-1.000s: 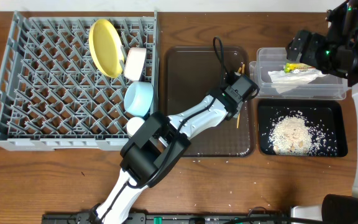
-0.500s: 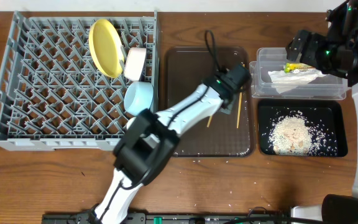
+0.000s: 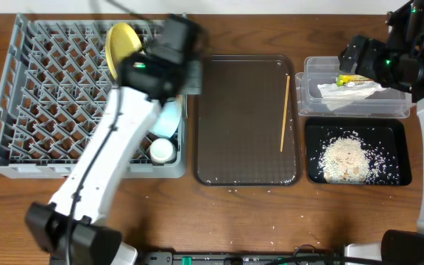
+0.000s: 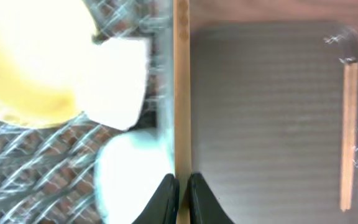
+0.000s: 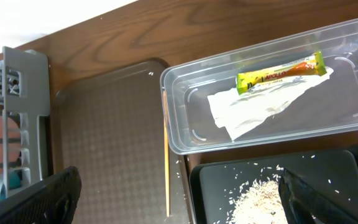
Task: Sort waste into correct bins and load items into the dishwasher
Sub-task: 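Carry the chopstick with the left gripper and drop it into the rack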
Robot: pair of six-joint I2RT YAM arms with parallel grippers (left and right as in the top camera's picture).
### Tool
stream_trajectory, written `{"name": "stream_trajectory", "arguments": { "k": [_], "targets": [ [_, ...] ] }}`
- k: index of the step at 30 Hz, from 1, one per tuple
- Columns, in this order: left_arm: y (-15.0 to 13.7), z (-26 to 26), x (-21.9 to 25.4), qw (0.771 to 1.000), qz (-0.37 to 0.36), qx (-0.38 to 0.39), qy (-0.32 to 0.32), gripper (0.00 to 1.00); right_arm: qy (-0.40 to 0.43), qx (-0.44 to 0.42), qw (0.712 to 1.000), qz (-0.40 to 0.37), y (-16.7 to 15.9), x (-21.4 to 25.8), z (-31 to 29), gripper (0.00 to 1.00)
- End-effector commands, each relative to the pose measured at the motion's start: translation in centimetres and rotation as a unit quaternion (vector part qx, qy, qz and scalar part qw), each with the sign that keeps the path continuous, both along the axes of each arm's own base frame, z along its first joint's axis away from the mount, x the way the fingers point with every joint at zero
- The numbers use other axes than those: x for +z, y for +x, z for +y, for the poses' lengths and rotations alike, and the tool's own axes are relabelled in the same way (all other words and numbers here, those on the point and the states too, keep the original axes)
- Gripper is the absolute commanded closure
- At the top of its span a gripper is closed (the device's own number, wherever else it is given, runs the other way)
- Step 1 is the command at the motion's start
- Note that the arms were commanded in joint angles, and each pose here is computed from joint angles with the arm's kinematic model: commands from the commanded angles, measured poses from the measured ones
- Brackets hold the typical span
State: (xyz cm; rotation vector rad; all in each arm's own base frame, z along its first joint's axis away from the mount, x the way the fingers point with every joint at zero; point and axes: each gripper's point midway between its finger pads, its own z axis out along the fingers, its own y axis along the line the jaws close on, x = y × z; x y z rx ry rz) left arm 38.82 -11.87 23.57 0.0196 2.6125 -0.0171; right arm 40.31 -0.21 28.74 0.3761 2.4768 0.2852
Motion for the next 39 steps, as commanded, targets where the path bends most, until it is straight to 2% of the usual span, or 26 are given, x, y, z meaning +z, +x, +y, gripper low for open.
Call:
{"name": "stream_trajectory", "arguments": {
  "k": [1, 7, 21, 24, 27, 29, 35, 39],
  "targets": [
    [-0.8, 3.5, -1.7, 0.998, 0.050, 0.005, 0.038, 0.92, 0.001, -0.008, 1.000, -0.004, 0.1, 0.3, -0.3, 0.01],
    [-2.7, 8.1, -5.1, 0.989, 0.131, 0.030, 0.066, 0.92, 0.001, -0.008, 1.000, -0.004, 0.1, 0.3, -0.3, 0.01],
    [-3.6, 12.4, -8.3, 0.981, 0.166, 0.068, 0.069, 0.92, 0.001, -0.008, 1.000, -0.004, 0.1, 0.3, -0.3, 0.01],
    [-3.8, 12.4, -8.6, 0.980, 0.172, 0.067, 0.070, 0.85, 0.001, -0.008, 1.000, -0.004, 0.1, 0.3, -0.3, 0.01],
    [-3.9, 12.4, -8.7, 0.980, 0.174, 0.067, 0.070, 0.58, 0.001, -0.008, 1.000, -0.004, 0.1, 0.3, -0.3, 0.01],
    [-3.9, 12.4, -8.7, 0.980, 0.173, 0.068, 0.070, 0.51, 0.001, -0.008, 1.000, -0.004, 0.1, 0.3, -0.3, 0.01],
    [-3.2, 12.2, -8.3, 0.983, 0.159, 0.067, 0.065, 0.48, 0.001, -0.008, 1.000, -0.004, 0.1, 0.3, -0.3, 0.01],
    [-2.0, 9.7, -6.3, 0.990, 0.130, 0.043, 0.007, 0.48, 0.001, -0.008, 1.000, -0.004, 0.1, 0.3, -0.3, 0.01]
  ]
}}
